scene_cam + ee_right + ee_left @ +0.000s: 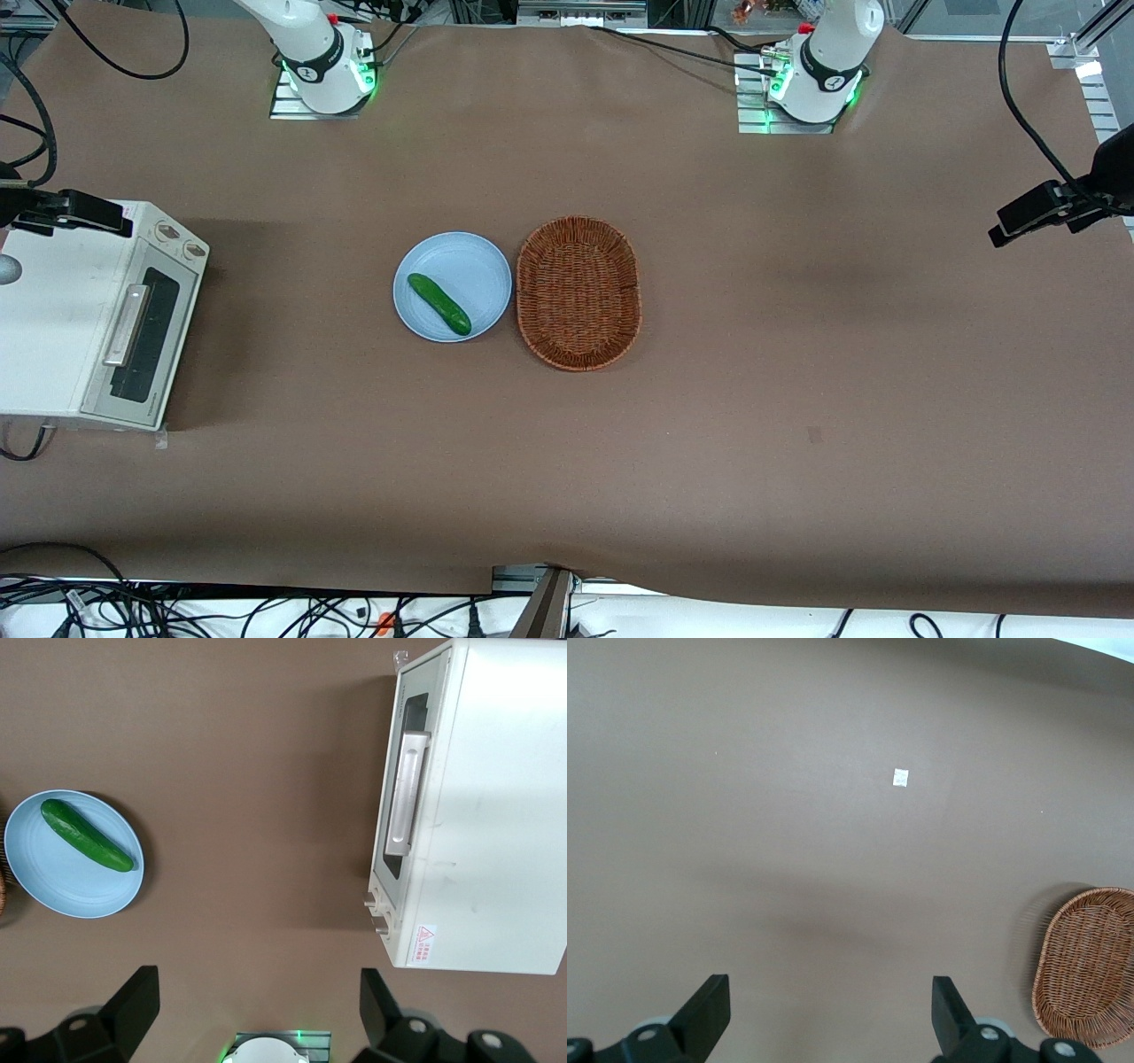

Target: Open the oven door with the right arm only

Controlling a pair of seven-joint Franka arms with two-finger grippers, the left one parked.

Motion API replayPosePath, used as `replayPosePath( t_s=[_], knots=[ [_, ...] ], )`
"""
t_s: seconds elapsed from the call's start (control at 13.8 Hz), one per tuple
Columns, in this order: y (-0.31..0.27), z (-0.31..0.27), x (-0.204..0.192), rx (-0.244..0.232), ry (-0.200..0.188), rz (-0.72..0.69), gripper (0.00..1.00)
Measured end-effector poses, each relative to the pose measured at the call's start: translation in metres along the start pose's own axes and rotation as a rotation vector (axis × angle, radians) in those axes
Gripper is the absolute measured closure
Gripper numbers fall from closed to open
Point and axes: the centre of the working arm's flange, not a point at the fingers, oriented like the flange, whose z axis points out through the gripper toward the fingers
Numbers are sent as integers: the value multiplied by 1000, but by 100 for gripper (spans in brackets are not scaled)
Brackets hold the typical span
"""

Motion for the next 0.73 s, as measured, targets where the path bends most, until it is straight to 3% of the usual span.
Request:
replayPosePath(
  t_s=[0.73],
  knots=[
    [-1,-2,-1,0,3,-2,0]
  ],
)
